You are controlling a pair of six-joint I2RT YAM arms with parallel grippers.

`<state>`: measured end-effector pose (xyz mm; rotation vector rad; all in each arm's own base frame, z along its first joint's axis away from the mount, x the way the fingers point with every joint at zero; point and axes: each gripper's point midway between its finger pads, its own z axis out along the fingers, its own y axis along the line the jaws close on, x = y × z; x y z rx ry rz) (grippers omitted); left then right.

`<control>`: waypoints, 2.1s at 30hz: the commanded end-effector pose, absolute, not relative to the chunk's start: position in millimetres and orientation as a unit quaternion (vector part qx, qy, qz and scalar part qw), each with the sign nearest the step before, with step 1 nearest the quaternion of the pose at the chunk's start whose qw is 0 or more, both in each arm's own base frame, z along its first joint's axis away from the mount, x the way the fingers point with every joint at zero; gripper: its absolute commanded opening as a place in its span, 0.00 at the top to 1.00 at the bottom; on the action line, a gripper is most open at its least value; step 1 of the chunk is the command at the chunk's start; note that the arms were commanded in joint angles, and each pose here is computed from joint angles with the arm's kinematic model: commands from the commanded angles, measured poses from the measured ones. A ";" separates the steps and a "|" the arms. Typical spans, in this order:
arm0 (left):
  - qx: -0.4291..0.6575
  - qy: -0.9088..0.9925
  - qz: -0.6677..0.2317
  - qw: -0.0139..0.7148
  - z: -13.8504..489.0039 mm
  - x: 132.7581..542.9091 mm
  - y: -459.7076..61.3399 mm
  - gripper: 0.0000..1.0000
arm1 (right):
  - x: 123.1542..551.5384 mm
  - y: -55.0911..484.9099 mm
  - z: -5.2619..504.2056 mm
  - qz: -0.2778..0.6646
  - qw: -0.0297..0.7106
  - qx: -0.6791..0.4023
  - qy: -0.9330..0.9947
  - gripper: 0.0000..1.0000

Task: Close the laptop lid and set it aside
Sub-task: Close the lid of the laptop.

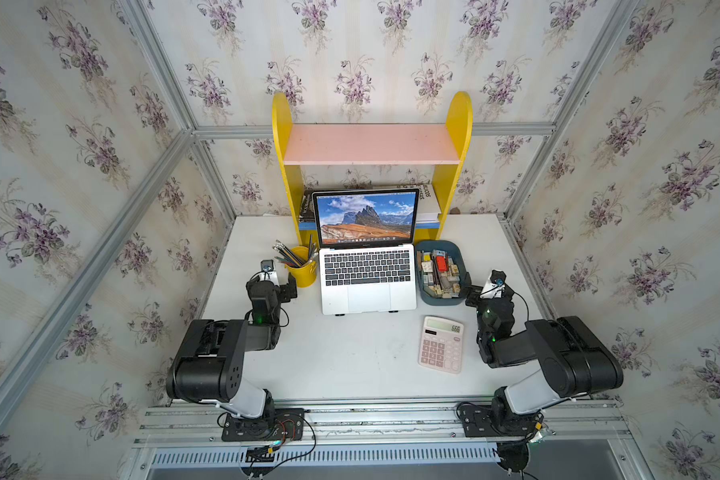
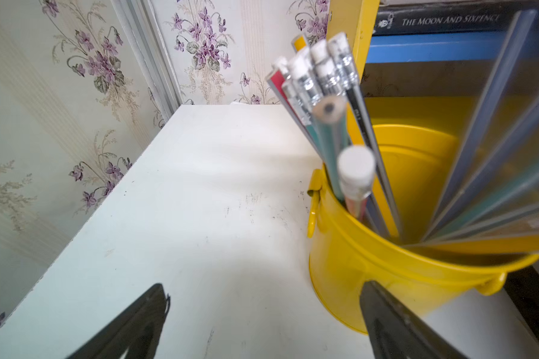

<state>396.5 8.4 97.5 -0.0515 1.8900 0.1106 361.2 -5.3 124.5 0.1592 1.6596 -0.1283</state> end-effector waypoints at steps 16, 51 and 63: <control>-0.007 0.812 0.039 0.583 96.5 397.2 3.0 0.00 | 361.1 -8.6 134.4 -0.060 0.685 0.079 0.722 0.00; -0.248 0.763 -0.207 0.560 205.1 309.5 -16.9 0.01 | 319.7 12.9 218.4 0.169 0.643 0.227 0.712 0.00; -0.209 0.787 -0.295 0.500 209.3 290.8 -52.8 0.01 | 333.0 102.8 280.5 0.331 0.611 0.025 0.719 0.00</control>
